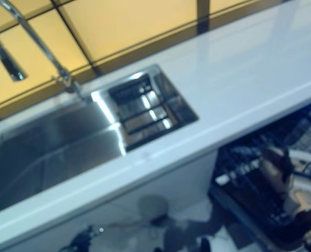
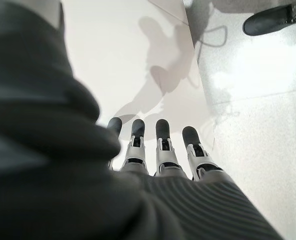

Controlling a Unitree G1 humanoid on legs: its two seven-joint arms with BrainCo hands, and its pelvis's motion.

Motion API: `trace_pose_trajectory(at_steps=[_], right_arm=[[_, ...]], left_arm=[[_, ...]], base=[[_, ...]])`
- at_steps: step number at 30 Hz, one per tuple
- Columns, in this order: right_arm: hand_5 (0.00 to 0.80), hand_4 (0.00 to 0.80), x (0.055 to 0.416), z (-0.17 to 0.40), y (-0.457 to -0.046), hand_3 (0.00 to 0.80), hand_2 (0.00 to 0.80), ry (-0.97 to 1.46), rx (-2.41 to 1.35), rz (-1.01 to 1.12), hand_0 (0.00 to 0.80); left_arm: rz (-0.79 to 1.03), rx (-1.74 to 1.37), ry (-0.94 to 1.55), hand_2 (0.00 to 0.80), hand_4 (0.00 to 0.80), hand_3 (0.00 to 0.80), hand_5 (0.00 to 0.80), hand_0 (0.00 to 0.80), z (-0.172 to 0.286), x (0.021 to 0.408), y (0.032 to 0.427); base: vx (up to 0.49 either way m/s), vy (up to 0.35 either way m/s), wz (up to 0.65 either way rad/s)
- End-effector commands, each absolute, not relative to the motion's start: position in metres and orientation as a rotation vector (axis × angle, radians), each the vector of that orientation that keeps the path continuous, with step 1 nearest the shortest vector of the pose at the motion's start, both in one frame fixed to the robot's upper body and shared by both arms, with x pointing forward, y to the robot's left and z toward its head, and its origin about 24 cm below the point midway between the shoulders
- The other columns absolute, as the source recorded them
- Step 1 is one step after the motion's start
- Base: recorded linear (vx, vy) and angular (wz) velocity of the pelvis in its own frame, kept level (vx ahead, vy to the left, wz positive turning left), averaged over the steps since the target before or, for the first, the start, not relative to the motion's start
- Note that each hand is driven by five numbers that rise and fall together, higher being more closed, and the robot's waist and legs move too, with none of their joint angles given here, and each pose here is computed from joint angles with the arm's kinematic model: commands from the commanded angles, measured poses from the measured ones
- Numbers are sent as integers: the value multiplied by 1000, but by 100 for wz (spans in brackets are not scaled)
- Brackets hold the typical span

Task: Take plates into dishwasher

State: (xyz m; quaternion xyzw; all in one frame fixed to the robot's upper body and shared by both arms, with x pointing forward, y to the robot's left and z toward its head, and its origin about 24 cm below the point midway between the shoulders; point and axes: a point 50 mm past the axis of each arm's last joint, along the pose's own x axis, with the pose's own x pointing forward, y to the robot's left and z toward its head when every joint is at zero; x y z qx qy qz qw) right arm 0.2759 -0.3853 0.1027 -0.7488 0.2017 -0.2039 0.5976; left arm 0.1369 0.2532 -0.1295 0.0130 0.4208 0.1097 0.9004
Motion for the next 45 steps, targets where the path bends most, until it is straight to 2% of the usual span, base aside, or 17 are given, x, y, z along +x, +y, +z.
trace_pose_trajectory(at_steps=[1,11,12,13,14,32,45], right_arm=[[800,800,292,128,-389,800,800,454,-1817,-556,800],[800,800,285,119,-396,800,800,542,-1779,-543,800],[524,524,285,119,-397,524,524,543,-1767,-546,524],[66,66,285,120,-397,66,66,538,-1755,-551,66],[0,0,285,120,-397,0,0,535,-1752,-556,0],[0,0,281,141,-401,0,0,539,-1620,-638,0],[0,0,259,255,-435,0,0,463,-1470,-885,0]], left_arm=[[208,38,820,0,0,0,0,0,-122,153,255],[188,40,813,0,0,0,0,0,-121,156,254],[188,42,812,0,0,0,0,0,-121,156,254],[189,43,813,0,0,0,0,0,-121,156,255],[190,43,812,0,0,0,0,0,-121,155,255],[232,73,834,0,0,0,0,0,-120,149,267],[311,119,857,0,0,0,0,0,-119,144,286]], base=[[0,0,0],[0,0,0],[0,0,0],[0,0,0],[0,0,0],[0,0,0],[-4,36,-2]])
